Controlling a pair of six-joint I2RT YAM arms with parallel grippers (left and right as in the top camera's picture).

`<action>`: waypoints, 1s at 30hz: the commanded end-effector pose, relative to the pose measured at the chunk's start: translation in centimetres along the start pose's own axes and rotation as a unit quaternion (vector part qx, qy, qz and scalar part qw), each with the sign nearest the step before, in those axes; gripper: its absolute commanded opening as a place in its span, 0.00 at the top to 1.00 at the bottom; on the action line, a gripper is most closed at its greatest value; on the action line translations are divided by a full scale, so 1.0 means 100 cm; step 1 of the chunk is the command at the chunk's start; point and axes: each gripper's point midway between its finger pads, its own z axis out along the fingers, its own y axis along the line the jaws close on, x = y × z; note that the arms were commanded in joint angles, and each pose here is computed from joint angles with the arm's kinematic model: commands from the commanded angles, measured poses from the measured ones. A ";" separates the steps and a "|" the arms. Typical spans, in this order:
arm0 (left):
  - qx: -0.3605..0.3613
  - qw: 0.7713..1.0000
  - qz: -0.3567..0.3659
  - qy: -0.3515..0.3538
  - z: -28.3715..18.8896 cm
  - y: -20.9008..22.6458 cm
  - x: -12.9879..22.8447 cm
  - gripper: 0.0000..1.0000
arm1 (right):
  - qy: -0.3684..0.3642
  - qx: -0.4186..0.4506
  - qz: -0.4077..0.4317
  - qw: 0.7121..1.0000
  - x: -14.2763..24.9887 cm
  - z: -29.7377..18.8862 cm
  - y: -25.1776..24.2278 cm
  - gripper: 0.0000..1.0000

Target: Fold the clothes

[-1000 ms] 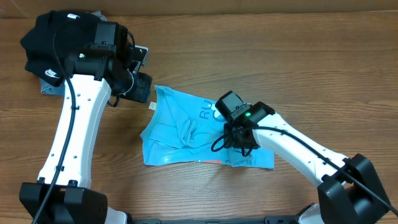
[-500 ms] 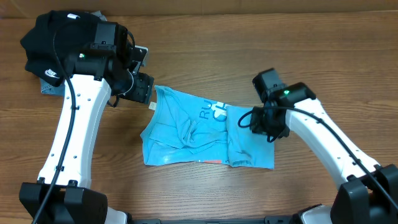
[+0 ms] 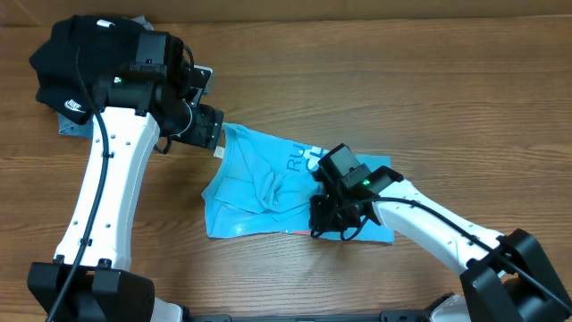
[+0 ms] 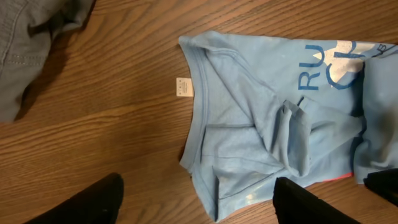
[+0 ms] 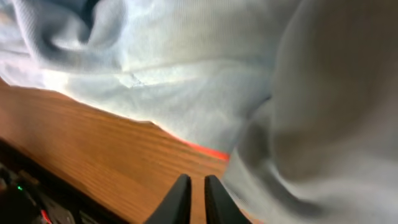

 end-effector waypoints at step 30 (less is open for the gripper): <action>0.193 0.974 -0.043 0.108 0.211 -0.048 0.086 0.04 | -0.098 0.107 0.175 0.974 -0.036 -0.073 -0.095 0.79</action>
